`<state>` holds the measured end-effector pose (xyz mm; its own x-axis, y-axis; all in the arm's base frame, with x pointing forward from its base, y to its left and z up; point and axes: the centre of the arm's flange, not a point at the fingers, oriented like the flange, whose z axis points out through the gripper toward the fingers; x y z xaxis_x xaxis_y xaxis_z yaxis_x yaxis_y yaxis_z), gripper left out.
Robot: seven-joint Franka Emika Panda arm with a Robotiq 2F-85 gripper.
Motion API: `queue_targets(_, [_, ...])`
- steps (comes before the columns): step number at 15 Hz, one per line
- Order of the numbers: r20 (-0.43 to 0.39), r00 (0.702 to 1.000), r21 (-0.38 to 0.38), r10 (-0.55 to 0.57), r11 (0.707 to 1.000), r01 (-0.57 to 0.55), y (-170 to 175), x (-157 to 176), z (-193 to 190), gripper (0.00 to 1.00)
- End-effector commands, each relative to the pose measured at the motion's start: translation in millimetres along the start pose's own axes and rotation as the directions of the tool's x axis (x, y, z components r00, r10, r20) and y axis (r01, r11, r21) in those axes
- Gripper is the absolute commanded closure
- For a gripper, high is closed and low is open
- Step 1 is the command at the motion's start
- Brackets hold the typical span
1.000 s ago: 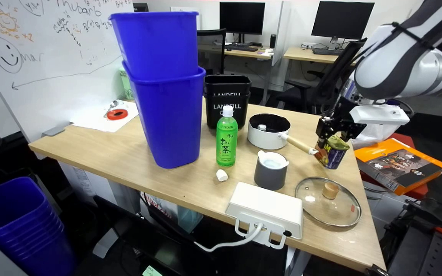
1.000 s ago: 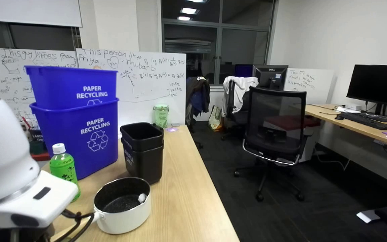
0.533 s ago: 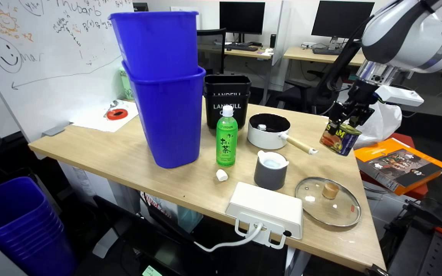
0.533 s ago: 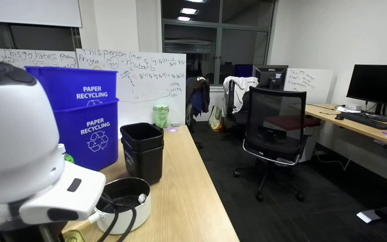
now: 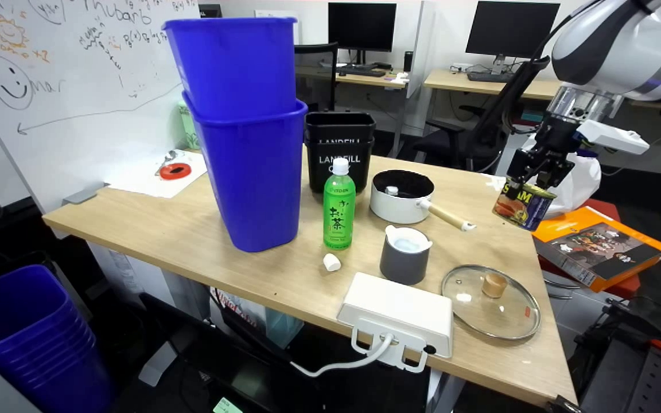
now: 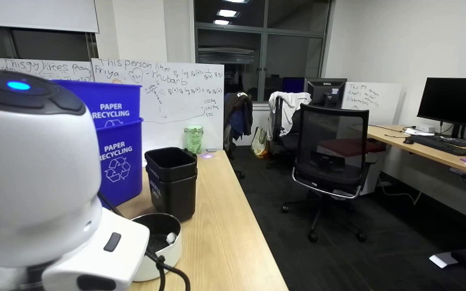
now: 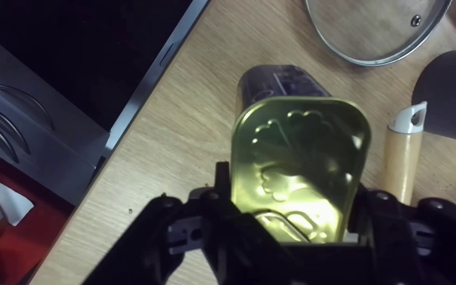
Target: Move the tin to the right
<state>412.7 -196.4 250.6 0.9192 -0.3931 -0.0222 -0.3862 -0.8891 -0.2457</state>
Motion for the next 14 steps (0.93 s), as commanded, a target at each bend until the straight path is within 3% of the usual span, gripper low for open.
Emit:
queue_targets(1, [0.001, 1.000, 0.000, 0.001, 1.000, -0.001, 0.1, 0.0, 0.1, 0.38])
queue_targets(2, [0.001, 1.000, 0.000, 0.001, 1.000, -0.001, 0.0, -0.1, 0.2, 0.38])
queue_targets(3, [0.001, 1.000, 0.000, 0.001, 1.000, -0.001, 0.0, -0.1, 0.2, 0.63])
queue_targets(6, [-0.007, 0.992, 0.051, -0.129, 0.990, 0.129, 4.2, 13.6, 8.3, 0.63])
queue_targets(9, [-0.028, 0.957, 0.108, -0.290, 0.951, 0.291, 3.2, 29.2, 19.6, 0.63])
queue_targets(11, [-0.041, 0.917, 0.113, -0.396, 0.910, 0.398, 6.1, 42.2, 31.4, 0.63])
queue_targets(14, [-0.027, 0.832, 0.084, -0.555, 0.828, 0.555, 22.9, 67.7, 47.1, 0.63])
